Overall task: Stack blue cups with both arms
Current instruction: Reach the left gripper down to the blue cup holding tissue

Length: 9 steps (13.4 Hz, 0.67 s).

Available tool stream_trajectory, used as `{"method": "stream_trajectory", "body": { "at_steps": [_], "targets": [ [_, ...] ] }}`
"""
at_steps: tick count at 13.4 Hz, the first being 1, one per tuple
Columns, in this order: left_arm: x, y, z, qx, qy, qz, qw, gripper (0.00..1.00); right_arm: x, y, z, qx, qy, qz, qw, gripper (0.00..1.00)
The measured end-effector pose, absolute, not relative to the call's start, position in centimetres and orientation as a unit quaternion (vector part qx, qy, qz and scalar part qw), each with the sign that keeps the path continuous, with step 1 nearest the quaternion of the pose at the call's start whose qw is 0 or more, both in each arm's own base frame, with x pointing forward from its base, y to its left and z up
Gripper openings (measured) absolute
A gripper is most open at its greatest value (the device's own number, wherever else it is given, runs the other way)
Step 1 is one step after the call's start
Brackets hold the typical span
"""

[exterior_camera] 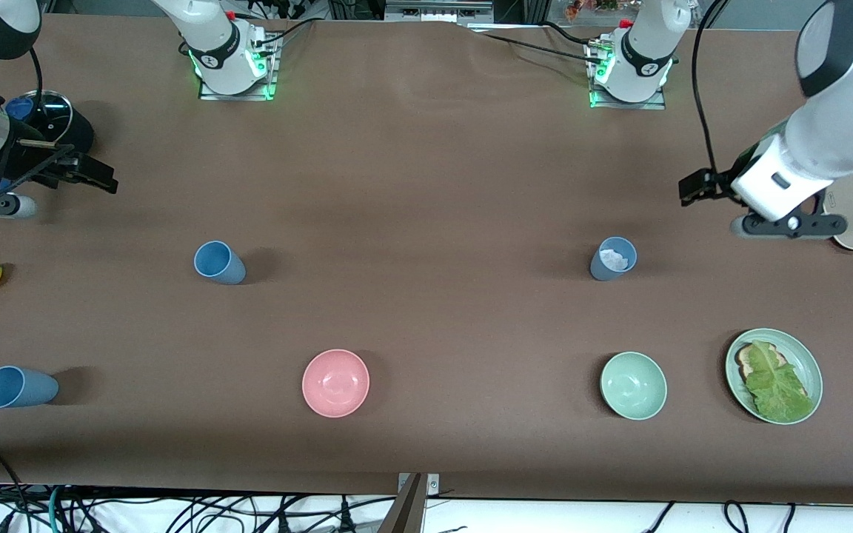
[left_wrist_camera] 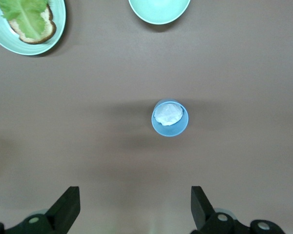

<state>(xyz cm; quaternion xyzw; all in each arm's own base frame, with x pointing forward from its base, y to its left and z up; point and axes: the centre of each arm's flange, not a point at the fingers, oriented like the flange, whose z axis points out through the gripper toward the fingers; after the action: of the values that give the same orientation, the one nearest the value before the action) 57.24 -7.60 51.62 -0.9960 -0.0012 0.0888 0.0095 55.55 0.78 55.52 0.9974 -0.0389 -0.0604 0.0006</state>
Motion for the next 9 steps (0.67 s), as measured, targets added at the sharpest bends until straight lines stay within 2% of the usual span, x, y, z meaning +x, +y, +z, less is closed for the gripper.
{"method": "stream_trajectory", "body": {
  "at_steps": [5, 9],
  "targets": [
    [58.9, -8.5, 41.5, -0.997, 0.041, 0.069, 0.003, 1.0, 55.6, 0.8, 55.4, 0.997, -0.039, -0.061, 0.001, 1.0],
    [56.5, -9.1, 33.8, -0.996, 0.055, 0.072, 0.002, 1.0, 55.7, 0.8, 55.1, 0.997, -0.039, -0.064, 0.001, 1.0]
  ]
}}
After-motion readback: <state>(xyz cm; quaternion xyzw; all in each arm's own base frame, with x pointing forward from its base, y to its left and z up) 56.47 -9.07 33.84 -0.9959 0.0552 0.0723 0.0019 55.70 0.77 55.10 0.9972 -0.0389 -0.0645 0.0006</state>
